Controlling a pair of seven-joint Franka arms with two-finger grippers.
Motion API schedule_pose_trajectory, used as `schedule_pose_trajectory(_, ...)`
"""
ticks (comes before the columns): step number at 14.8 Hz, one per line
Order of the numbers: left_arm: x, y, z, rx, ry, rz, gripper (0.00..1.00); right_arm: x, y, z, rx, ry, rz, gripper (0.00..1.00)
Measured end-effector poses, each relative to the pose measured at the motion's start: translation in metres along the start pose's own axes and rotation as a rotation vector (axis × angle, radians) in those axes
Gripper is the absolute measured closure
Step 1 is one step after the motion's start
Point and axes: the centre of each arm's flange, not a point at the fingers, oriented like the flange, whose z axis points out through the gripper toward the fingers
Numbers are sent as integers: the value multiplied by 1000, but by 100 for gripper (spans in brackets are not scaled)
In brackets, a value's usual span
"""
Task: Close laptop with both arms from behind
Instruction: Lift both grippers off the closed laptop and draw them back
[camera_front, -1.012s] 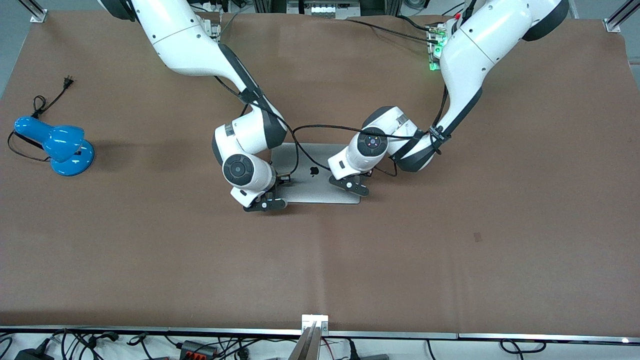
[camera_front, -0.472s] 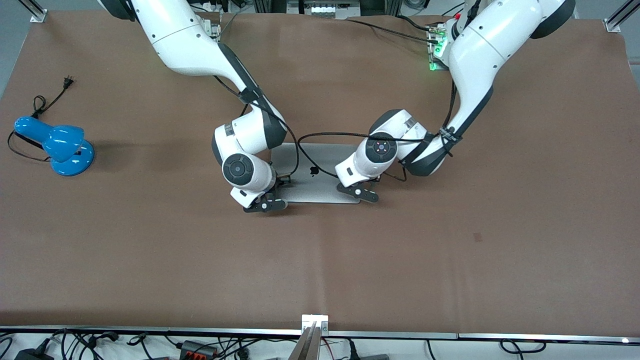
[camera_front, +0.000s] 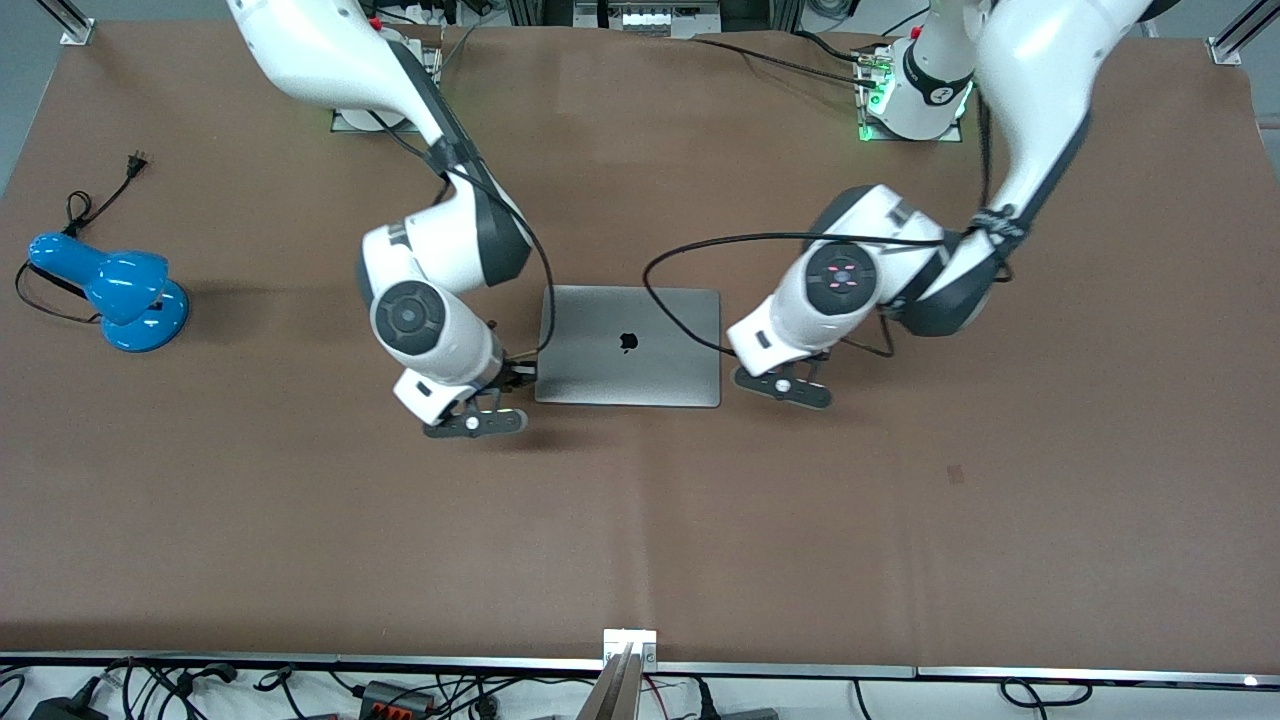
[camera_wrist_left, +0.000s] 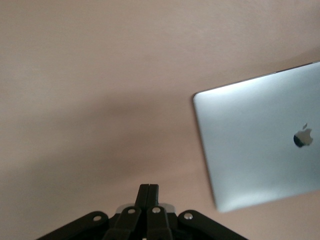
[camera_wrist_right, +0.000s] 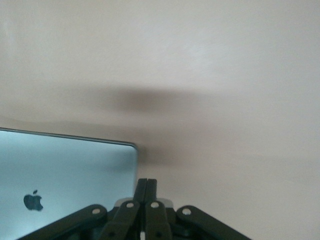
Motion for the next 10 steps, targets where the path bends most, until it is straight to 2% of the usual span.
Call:
schedule_pose_trajectory(3,-13,-69,-54,-57,-21,2,99,-4,26,-42,-13,-11,29,99)
schedule_pose_trajectory(7,-53,-127,-146,-123,-10,-21,99,-7,50,-74,-20,-8,61,66)
schedule_pose_trajectory(10,-82,-149,-204,-130,-11,-28,99,-9,78,-116,-11,34,99,37)
